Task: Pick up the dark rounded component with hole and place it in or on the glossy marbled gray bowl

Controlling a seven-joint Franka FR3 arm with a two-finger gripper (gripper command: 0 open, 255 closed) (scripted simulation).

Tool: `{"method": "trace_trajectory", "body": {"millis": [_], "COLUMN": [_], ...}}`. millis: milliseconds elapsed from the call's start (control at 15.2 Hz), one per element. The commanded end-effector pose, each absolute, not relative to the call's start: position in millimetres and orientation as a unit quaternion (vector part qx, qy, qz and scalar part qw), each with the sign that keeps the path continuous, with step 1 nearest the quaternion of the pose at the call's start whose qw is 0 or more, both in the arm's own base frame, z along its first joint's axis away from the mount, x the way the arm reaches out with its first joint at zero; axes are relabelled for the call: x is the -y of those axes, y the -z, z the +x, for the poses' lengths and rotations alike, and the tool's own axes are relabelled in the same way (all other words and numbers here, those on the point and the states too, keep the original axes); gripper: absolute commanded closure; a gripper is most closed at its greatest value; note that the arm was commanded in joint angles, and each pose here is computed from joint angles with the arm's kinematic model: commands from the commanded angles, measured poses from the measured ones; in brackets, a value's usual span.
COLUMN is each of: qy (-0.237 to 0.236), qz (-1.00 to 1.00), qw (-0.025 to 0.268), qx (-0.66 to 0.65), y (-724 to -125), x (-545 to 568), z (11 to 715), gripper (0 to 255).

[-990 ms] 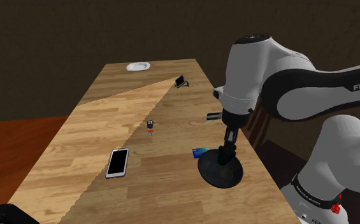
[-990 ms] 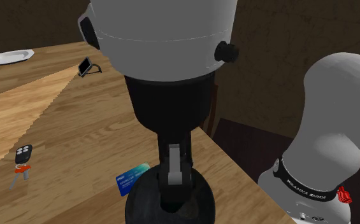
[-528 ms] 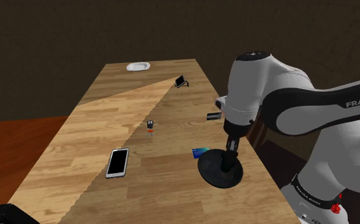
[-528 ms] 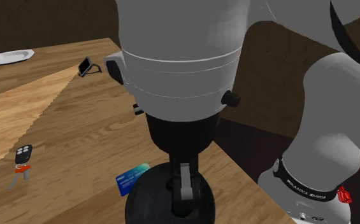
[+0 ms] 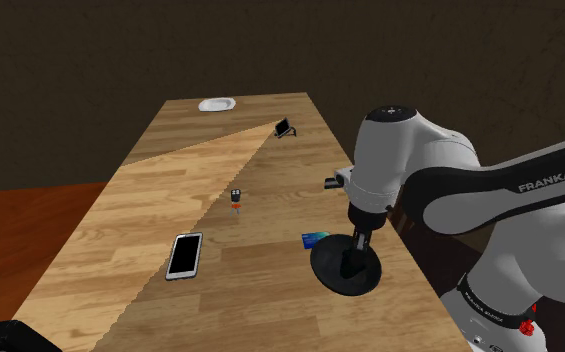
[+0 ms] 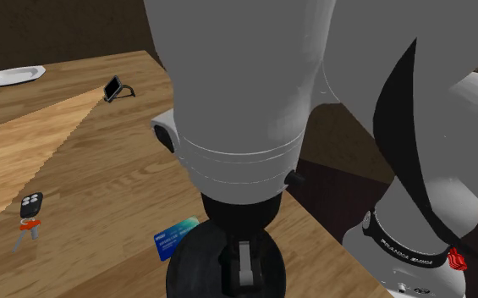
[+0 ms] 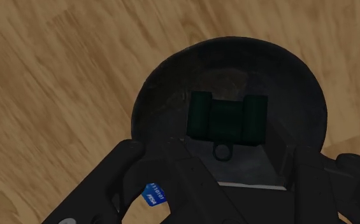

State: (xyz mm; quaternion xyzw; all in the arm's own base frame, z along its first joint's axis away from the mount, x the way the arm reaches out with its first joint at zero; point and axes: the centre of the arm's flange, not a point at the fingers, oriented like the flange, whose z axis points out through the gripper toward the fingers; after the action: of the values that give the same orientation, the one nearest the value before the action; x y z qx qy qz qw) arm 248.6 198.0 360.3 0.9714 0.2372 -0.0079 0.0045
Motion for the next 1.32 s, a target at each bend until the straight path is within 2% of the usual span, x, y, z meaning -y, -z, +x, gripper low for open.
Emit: {"method": "trace_trajectory", "body": {"millis": [0, 396, 462, 792, 1056, 1254], "qy": [0.010, 0.010, 0.010, 0.010, 0.010, 0.010], "qz": [0.971, 0.971, 0.971, 0.971, 0.971, 0.971], "qw": [0.006, 0.006, 0.006, 0.006, 0.006, 0.006], "qx": [-0.237, -0.237, -0.237, -0.237, -0.237, -0.237], "y": [-355, -355, -355, -355, -405, -405], "x": [-197, -198, -199, -198, -198, -198], "z": [248, 248, 248, 248, 249, 249], "gripper": [255, 255, 0, 0, 0, 0]}}
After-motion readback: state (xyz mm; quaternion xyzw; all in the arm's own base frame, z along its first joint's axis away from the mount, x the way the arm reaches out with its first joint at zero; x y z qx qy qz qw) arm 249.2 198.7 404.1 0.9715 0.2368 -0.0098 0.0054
